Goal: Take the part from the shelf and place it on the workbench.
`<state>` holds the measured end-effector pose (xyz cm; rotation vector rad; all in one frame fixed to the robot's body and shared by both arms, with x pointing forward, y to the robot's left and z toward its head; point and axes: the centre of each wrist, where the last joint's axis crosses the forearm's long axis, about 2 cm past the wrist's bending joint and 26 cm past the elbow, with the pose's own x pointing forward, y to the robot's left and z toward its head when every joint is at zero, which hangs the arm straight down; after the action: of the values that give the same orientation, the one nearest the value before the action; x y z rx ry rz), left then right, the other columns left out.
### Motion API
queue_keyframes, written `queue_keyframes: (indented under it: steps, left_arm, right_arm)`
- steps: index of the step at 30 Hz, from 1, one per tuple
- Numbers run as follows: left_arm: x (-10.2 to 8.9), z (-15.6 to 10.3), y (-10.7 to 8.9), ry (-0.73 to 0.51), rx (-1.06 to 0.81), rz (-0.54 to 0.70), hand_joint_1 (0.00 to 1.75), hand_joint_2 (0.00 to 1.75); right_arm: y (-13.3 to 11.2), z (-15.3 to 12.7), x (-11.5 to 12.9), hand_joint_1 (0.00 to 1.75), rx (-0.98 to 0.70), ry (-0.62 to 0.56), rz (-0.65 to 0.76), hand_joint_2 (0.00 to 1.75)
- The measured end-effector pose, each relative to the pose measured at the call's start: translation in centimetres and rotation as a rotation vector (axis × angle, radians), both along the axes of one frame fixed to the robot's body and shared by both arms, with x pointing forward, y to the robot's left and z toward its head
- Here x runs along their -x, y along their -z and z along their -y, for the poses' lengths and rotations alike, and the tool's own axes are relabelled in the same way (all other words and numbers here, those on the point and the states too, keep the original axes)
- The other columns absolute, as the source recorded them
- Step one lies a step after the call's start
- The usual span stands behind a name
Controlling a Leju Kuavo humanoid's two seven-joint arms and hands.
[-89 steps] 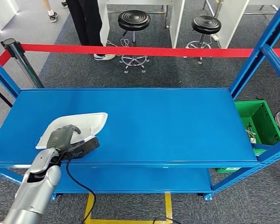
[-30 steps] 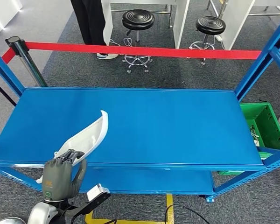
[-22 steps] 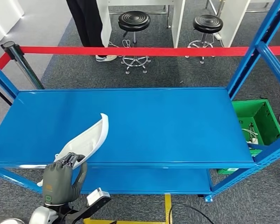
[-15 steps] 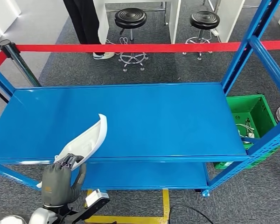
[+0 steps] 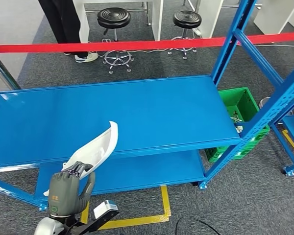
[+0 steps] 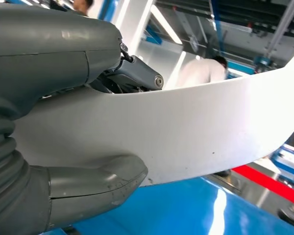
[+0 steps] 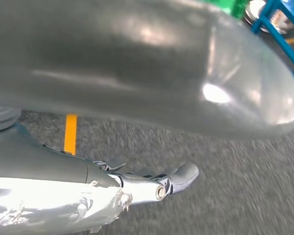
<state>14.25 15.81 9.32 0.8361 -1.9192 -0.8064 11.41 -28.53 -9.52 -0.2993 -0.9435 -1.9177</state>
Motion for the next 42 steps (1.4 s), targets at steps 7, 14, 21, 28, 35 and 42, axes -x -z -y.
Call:
queue_keyframes:
  steps: [7,14,21,28,35,42]
  left_arm:
    - [0.0,0.1,0.1,0.003,0.0,0.002,1.75,1.75]
    - [0.1,0.0,0.4,0.008,0.0,-0.003,1.75,1.75]
    - [-0.2,0.0,0.5,0.015,0.009,-0.01,1.75,1.75]
    - [-0.7,0.3,0.7,0.029,0.001,-0.026,1.75,1.75]
    - [-2.0,0.5,0.7,0.062,-0.018,-0.006,1.75,1.75]
    - [-3.2,1.3,1.6,0.097,0.012,-0.013,1.75,1.75]
  right_arm:
    - [-0.1,0.1,-0.5,0.0,0.001,-0.001,0.009,0.0]
    - [-0.1,0.1,-0.5,0.0,-0.004,0.011,0.01,0.0]
    - [-0.1,0.0,-0.2,0.0,-0.006,0.012,0.005,0.0]
    - [0.2,0.1,0.8,0.0,-0.02,0.049,-0.011,0.0]
    - [0.4,0.5,1.5,0.0,-0.044,0.136,0.006,0.0]
    - [0.7,1.2,2.5,0.0,-0.088,0.175,-0.031,0.0]
